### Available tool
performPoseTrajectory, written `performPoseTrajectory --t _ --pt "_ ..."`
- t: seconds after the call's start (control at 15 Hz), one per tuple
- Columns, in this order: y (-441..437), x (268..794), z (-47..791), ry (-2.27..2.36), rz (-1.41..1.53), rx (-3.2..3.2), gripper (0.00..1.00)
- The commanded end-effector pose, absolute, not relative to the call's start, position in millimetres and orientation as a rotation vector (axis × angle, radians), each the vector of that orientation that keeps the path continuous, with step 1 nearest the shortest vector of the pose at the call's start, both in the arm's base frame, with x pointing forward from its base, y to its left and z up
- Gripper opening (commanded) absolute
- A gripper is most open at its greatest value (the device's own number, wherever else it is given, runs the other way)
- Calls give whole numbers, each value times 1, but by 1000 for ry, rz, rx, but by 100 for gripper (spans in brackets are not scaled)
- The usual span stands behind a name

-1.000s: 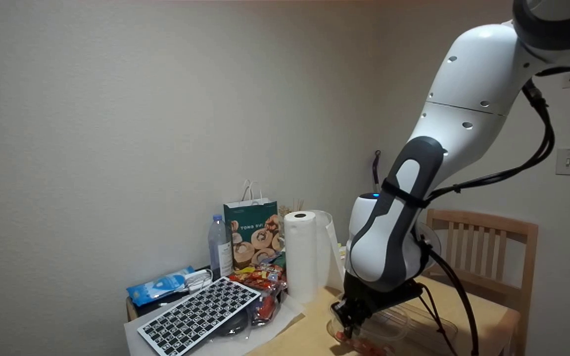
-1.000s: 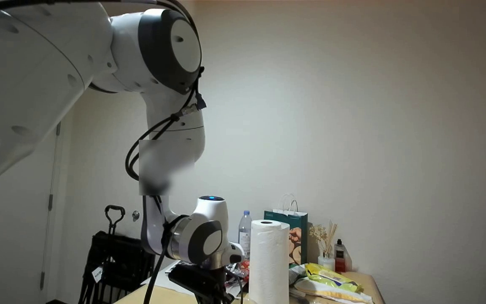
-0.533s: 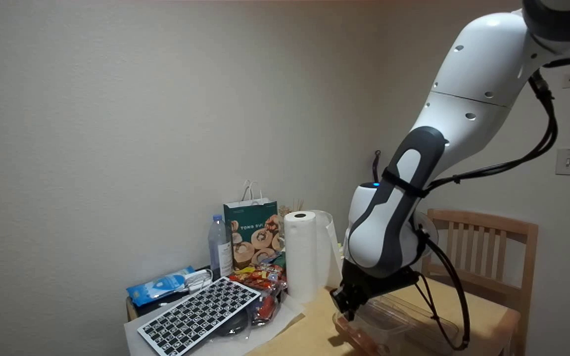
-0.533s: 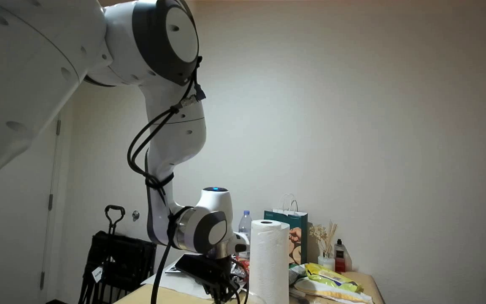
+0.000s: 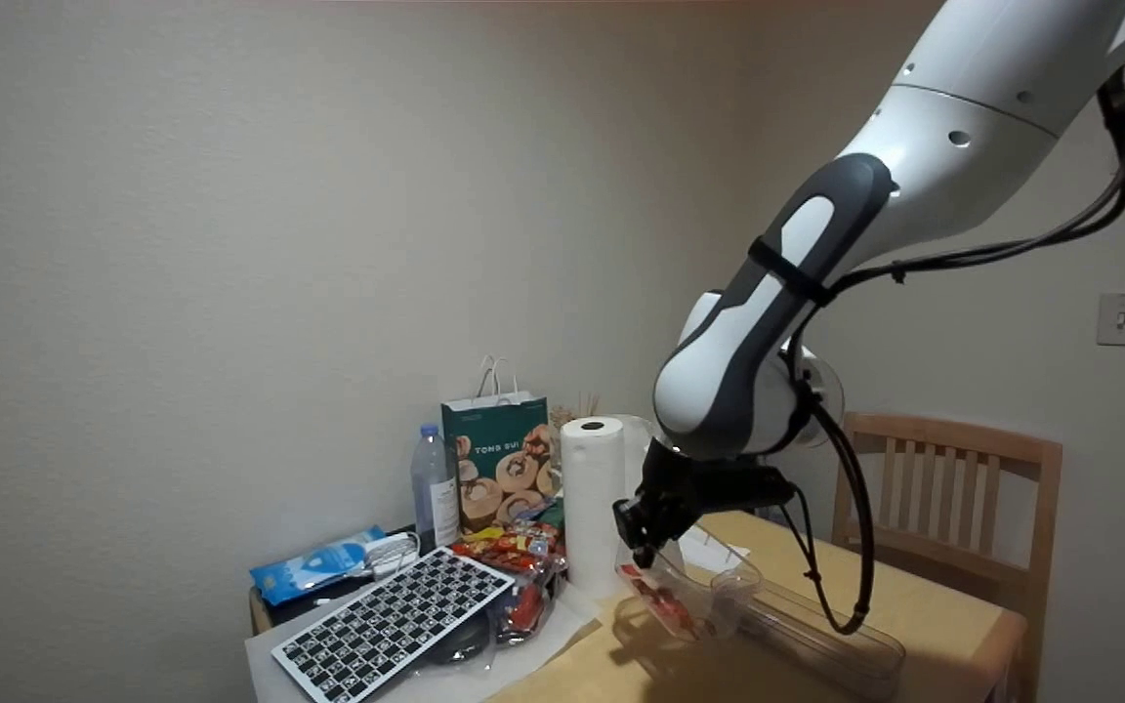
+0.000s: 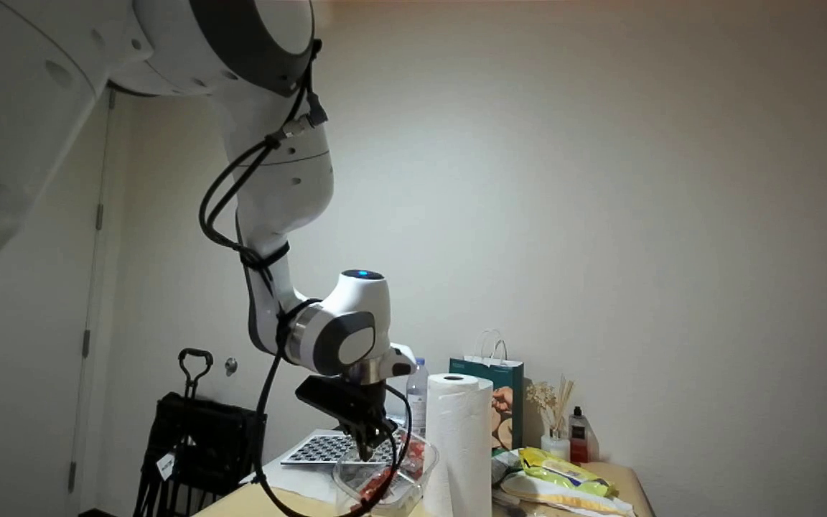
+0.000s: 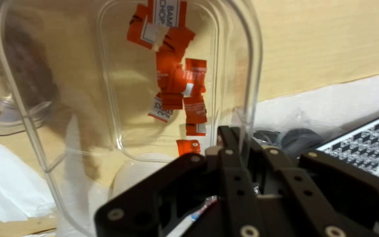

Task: Pour the contents of the bowl into the glass container

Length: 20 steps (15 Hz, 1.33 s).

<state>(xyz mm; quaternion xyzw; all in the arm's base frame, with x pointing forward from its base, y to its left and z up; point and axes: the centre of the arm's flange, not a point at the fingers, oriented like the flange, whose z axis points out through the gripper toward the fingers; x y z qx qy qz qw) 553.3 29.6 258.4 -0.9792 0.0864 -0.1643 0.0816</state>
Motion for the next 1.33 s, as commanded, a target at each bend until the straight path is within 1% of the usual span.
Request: performPoseTrajectory --t 0.0,0.2,0.27,0.4,0.53,0.6,1.0,1.27 --pt "-2 534 276 201 -466 -2740 2" --pt "-11 527 289 198 -462 -2784 2" --pt "16 554 279 220 -469 -2767 7" --pt "-6 548 279 232 -463 -2781 7" --pt "-7 545 278 230 -459 -2786 7" --pt "-9 546 282 214 -454 -2782 2" --pt "-67 538 306 243 -487 -2888 2" --pt "-107 519 298 422 -456 -2866 2"
